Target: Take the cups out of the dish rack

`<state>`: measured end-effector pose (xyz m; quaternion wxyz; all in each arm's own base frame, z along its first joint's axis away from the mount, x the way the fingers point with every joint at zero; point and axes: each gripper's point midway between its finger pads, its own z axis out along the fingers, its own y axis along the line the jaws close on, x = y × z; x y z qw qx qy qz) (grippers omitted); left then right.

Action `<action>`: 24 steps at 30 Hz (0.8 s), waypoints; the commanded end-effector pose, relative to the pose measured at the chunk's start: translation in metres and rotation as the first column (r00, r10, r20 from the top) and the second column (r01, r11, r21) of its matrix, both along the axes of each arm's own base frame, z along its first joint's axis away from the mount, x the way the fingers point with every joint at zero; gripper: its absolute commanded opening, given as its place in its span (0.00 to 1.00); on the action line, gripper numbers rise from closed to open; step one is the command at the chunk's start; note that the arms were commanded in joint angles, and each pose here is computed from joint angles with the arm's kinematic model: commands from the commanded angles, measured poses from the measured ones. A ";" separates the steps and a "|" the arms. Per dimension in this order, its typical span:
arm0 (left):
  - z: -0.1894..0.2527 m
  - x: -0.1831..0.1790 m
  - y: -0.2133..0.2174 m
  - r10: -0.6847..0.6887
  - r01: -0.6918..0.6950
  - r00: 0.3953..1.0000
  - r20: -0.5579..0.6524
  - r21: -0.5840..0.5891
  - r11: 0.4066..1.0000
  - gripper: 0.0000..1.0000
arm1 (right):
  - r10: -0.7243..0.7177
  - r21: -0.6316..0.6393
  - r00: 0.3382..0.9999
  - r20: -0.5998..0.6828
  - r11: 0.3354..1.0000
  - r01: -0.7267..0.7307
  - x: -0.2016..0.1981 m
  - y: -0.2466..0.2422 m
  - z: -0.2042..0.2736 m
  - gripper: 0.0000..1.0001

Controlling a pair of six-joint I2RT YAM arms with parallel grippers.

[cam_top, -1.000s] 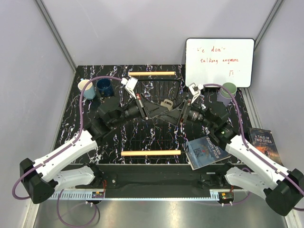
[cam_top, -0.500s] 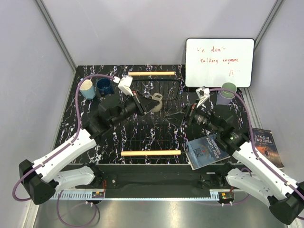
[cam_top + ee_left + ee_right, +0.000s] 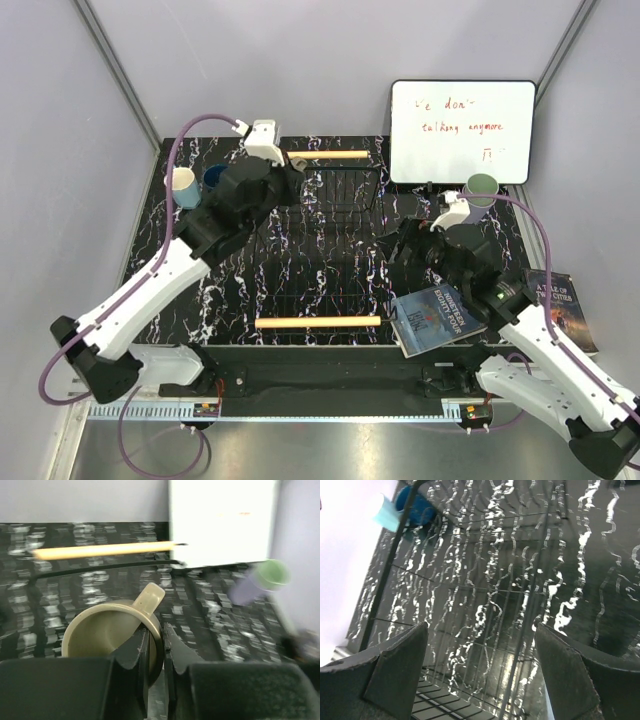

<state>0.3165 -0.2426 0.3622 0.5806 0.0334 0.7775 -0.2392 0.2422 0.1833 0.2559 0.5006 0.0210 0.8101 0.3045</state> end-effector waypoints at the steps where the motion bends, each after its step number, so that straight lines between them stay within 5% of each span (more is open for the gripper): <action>1: -0.002 0.027 0.053 0.235 -0.235 0.972 0.023 0.191 0.953 0.00 | -0.086 -0.001 0.994 0.065 0.996 0.087 0.000 -0.022 0.022 0.94; 11: -0.077 0.053 0.167 0.550 -0.486 0.815 -0.180 0.302 0.820 0.00 | -0.077 -0.034 0.995 0.068 0.996 0.079 -0.001 -0.023 0.015 0.94; 24: -0.200 0.063 0.202 0.634 -0.541 0.658 -0.407 0.330 0.774 0.00 | -0.047 0.009 0.998 0.051 0.999 0.047 -0.006 -0.017 0.001 0.94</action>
